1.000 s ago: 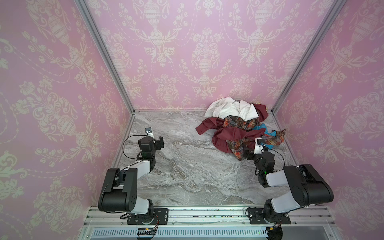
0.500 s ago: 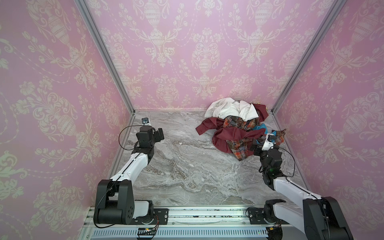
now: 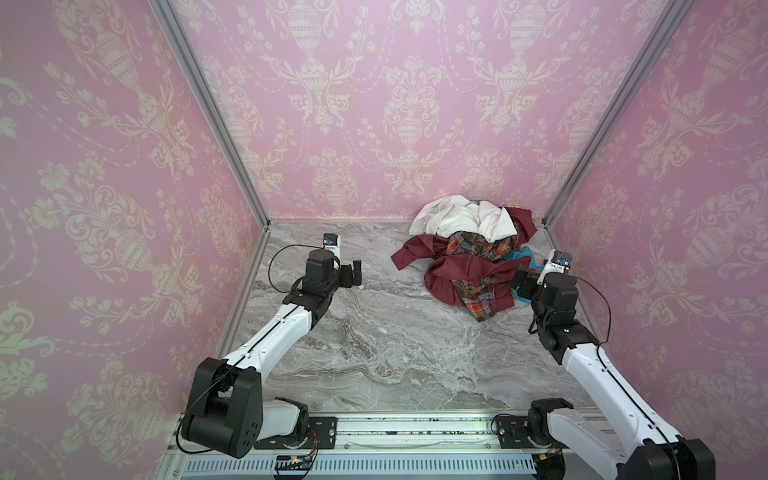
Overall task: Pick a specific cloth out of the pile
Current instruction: 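Reach the left gripper toward the pile while the right gripper approaches the turquoise shirt, then lower the right gripper onto the turquoise shirt edge and close it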
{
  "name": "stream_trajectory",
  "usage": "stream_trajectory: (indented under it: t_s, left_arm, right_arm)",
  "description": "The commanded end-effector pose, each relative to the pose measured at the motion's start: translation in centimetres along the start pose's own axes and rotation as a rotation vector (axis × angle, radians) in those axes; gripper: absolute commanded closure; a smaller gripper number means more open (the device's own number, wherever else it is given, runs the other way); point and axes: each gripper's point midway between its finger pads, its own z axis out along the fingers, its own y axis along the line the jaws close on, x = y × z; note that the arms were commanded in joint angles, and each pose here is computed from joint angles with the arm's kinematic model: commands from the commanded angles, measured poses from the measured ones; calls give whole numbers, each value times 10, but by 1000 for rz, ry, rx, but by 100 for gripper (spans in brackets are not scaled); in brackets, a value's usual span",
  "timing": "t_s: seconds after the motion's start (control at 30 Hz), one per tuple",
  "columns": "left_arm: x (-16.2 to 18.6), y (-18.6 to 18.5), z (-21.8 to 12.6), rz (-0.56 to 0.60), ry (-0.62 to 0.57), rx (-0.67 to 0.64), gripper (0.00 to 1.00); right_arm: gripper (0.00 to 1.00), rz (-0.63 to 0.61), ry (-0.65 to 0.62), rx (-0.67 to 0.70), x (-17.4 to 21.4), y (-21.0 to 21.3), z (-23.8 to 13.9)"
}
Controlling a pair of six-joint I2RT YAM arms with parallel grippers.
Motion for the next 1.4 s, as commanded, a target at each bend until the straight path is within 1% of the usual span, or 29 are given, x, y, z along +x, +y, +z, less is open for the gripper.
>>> stream_trajectory:
  t_s: [0.0, 0.1, 0.2, 0.3, 0.37, 0.5, 0.63, 0.77, 0.9, 1.03, 1.17, 1.37]
  left_arm:
    - [1, -44, -1, 73, 60, 149, 1]
    - [3, -68, -6, 102, 75, 205, 1]
    - [14, -95, -14, 172, 87, 259, 1]
    - [30, -125, -22, 234, 114, 321, 1]
    - [41, -146, -28, 299, 127, 356, 1]
    - [54, -179, -40, 351, 144, 434, 1]
    - [62, -201, -52, 375, 147, 497, 1]
    - [68, -214, -59, 381, 150, 536, 1]
    - [71, -217, -61, 389, 156, 549, 1]
    - [73, -214, -61, 404, 152, 536, 1]
    - [75, -213, -60, 408, 156, 530, 1]
    - [76, -212, -59, 411, 158, 531, 1]
  right_arm:
    - [0, 12, 155, 2, 20, 3, -1]
    - [0, 57, 258, 3, 31, 6, 1]
    - [0, 117, 343, 16, 43, 3, 3]
    - [2, 218, 395, 29, 54, -7, 4]
    - [3, 268, 415, 41, 60, -12, 3]
    - [7, 308, 454, 85, 74, -25, 1]
    - [14, 347, 515, 86, 94, -34, 1]
    - [21, 367, 556, 82, 108, -39, 3]
    - [21, 355, 571, 96, 117, -45, 6]
    - [21, 349, 580, 108, 125, -49, 10]
    - [21, 365, 586, 88, 131, -46, 12]
    - [21, 355, 620, 72, 141, -45, 14]
